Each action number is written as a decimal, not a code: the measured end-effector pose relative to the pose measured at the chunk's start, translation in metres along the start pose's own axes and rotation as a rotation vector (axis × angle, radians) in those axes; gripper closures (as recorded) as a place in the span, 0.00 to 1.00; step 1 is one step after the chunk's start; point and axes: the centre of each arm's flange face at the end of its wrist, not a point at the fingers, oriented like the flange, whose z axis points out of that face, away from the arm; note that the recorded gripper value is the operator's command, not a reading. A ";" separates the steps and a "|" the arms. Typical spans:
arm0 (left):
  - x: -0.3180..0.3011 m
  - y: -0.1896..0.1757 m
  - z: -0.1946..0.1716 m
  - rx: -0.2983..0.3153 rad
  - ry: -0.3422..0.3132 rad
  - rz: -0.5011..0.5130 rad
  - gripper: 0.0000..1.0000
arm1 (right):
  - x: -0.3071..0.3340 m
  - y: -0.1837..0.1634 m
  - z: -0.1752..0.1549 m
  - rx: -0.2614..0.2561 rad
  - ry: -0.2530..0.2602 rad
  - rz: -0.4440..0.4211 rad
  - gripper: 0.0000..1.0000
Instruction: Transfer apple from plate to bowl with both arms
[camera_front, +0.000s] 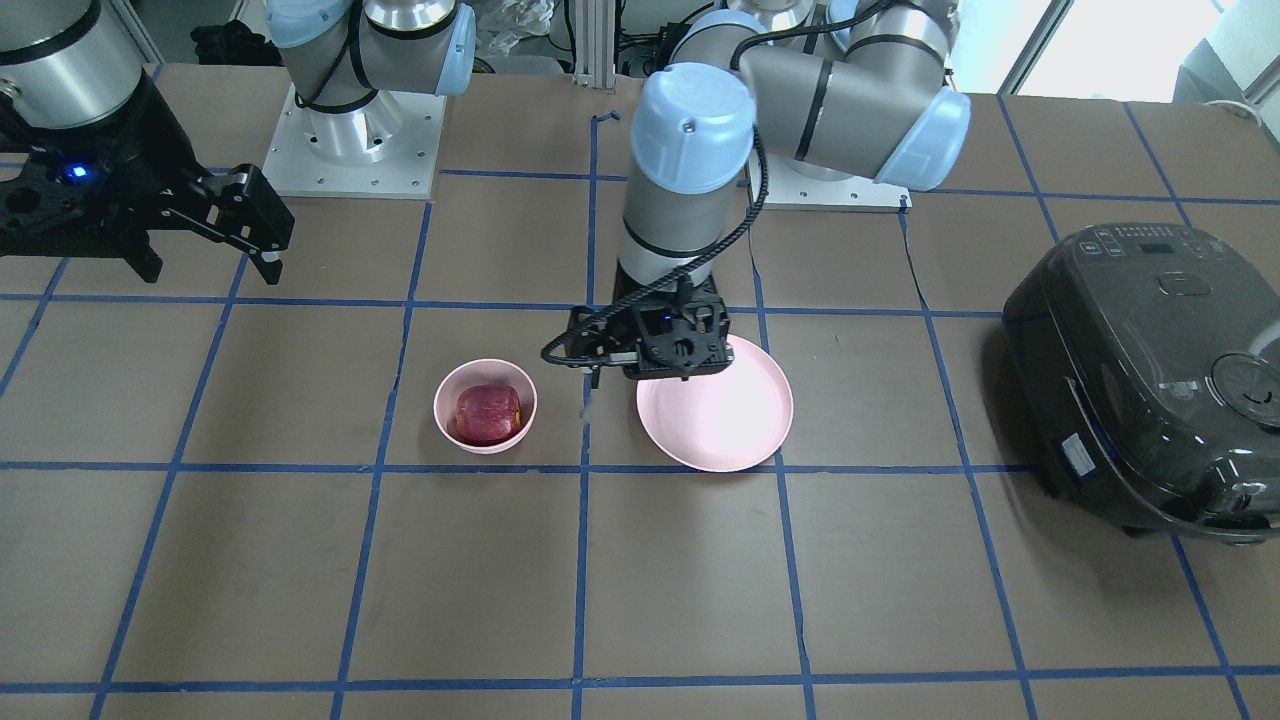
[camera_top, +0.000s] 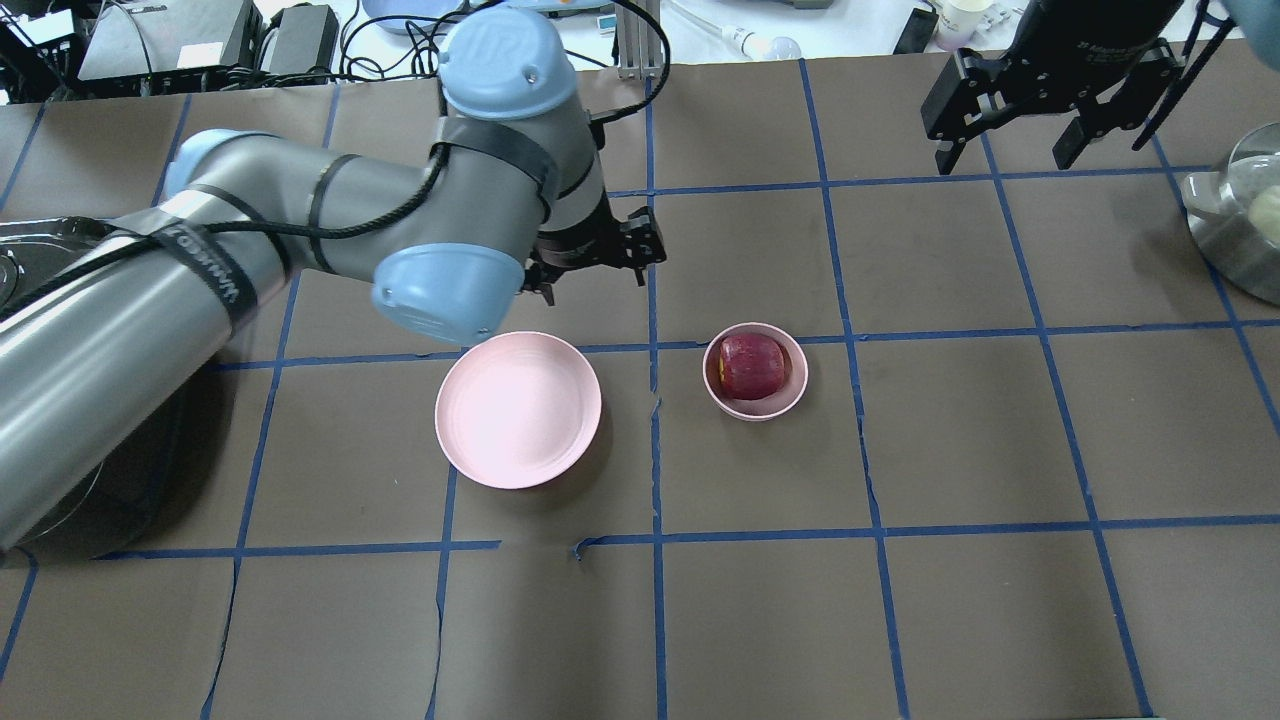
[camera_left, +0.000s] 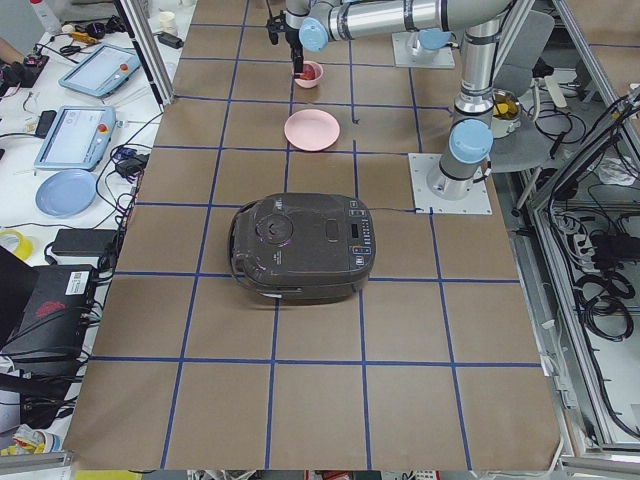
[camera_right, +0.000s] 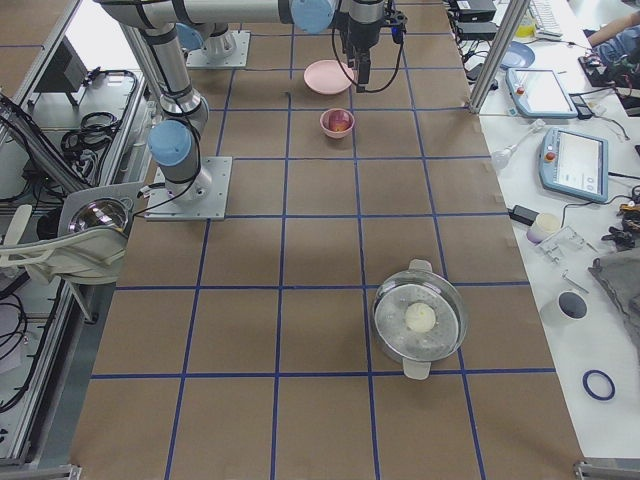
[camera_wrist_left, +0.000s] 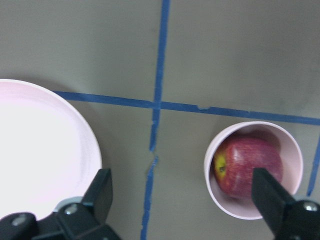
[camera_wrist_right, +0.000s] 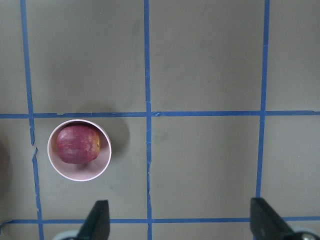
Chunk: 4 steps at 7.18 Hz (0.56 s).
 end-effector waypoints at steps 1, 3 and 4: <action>-0.038 -0.011 -0.024 -0.006 -0.010 0.013 0.00 | -0.021 0.004 0.002 -0.005 0.000 0.002 0.00; -0.107 -0.023 -0.085 0.011 -0.030 0.089 0.00 | -0.046 0.011 0.005 -0.019 0.008 -0.014 0.00; -0.135 -0.021 -0.116 0.005 -0.057 0.123 0.00 | -0.049 0.013 0.005 -0.022 0.008 -0.016 0.00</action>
